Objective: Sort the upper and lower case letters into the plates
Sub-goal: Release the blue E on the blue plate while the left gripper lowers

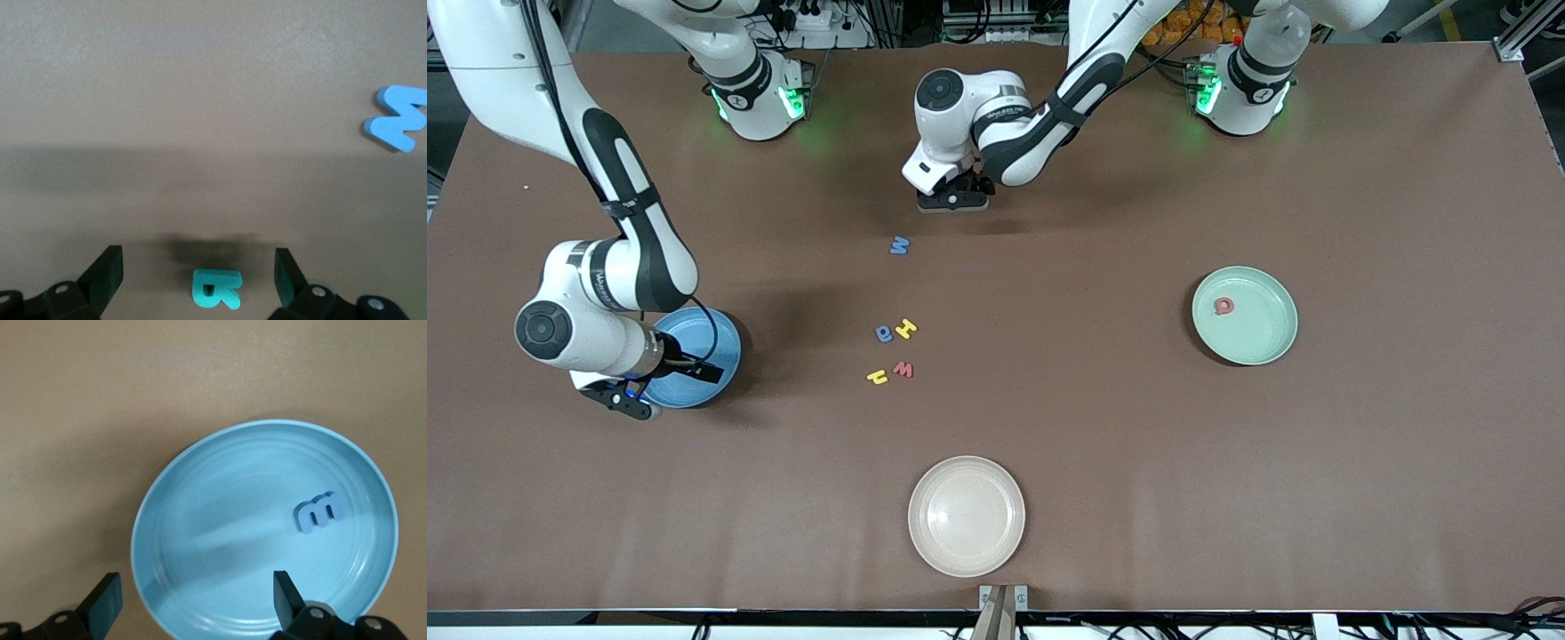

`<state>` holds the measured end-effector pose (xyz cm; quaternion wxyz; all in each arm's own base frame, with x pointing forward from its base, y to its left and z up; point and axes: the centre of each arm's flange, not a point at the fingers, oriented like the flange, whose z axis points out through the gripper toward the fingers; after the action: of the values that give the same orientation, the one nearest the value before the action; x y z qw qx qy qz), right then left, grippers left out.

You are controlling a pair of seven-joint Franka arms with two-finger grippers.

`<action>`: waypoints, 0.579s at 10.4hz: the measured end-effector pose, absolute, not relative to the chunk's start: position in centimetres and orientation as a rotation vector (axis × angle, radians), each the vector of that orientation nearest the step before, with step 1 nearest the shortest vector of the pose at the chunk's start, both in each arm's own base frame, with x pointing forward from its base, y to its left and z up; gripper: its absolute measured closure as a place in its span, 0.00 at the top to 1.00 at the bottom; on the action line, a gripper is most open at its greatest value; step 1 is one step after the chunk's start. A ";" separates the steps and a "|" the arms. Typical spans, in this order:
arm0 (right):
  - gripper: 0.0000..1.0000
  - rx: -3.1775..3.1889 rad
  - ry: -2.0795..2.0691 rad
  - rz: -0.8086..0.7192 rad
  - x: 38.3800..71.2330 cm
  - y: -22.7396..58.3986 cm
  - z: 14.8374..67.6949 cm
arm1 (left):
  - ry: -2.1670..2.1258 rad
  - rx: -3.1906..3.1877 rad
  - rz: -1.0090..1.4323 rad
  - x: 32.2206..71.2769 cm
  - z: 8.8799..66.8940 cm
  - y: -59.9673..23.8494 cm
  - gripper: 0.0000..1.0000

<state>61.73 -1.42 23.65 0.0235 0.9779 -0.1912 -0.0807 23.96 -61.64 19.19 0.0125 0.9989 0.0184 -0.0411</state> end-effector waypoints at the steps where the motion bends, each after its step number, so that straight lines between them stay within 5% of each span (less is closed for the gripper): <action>1: 1.00 3.019 -0.583 -0.286 61.7 -1.1 25.3 | 0.054 3.117 -0.135 23.5 18.9 -61.8 1.00; 6: 1.00 3.034 -0.506 -0.248 62.3 2.3 29.2 | 0.087 3.121 -0.157 22.1 17.5 -62.7 1.00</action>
<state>62.29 2.31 29.16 0.0280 0.9828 -0.1640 -0.0803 22.08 -62.66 17.47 0.0078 0.9983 0.0278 -0.0501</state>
